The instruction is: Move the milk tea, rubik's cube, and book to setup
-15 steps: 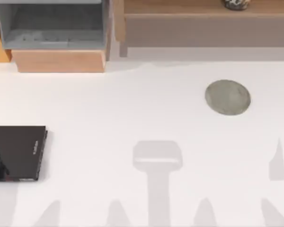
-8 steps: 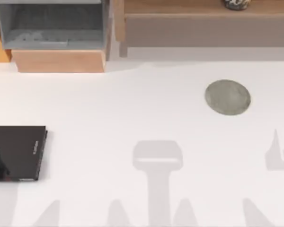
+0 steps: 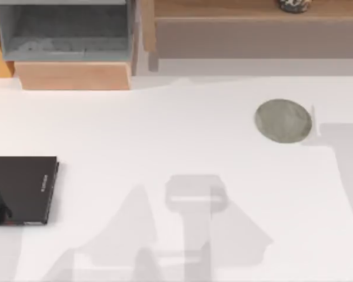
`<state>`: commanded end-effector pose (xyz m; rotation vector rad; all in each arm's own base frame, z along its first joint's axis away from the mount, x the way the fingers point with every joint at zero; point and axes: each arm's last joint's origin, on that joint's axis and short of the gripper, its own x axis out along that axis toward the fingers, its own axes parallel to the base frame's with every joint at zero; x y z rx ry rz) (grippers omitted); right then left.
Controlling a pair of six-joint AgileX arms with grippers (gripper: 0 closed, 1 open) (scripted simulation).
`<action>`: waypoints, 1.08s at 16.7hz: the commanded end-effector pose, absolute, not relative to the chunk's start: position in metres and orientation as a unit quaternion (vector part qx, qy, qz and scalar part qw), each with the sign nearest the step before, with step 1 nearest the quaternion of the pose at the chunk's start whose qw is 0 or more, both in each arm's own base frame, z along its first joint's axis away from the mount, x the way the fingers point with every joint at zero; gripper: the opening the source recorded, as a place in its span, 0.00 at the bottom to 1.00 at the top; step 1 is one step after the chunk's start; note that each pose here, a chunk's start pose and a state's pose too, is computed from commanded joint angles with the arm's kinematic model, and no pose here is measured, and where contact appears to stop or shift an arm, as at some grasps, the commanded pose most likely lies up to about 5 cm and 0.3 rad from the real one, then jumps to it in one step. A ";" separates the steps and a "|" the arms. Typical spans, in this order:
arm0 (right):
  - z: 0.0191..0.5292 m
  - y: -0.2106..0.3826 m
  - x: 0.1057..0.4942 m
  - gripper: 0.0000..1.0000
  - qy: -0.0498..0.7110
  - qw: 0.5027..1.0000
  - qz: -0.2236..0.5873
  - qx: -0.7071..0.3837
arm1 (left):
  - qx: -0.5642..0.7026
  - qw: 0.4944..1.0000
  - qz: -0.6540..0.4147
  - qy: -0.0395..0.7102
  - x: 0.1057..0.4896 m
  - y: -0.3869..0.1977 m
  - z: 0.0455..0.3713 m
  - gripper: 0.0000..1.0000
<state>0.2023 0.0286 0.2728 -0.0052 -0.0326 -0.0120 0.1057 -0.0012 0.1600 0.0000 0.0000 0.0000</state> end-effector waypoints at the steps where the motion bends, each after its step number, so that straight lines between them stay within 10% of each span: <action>1: 0.276 0.036 0.222 1.00 -0.013 1.000 -0.006 -0.003 | 0.000 1.000 0.000 0.000 0.106 -0.001 0.160 1.00; 9: 0.239 0.106 0.358 1.00 0.001 1.000 -0.008 -0.007 | 0.000 1.000 0.000 0.000 0.106 -0.001 0.160 1.00; 18: 0.212 0.131 0.390 1.00 -0.001 1.000 -0.008 -0.006 | 0.000 1.000 0.000 0.000 0.106 -0.001 0.160 1.00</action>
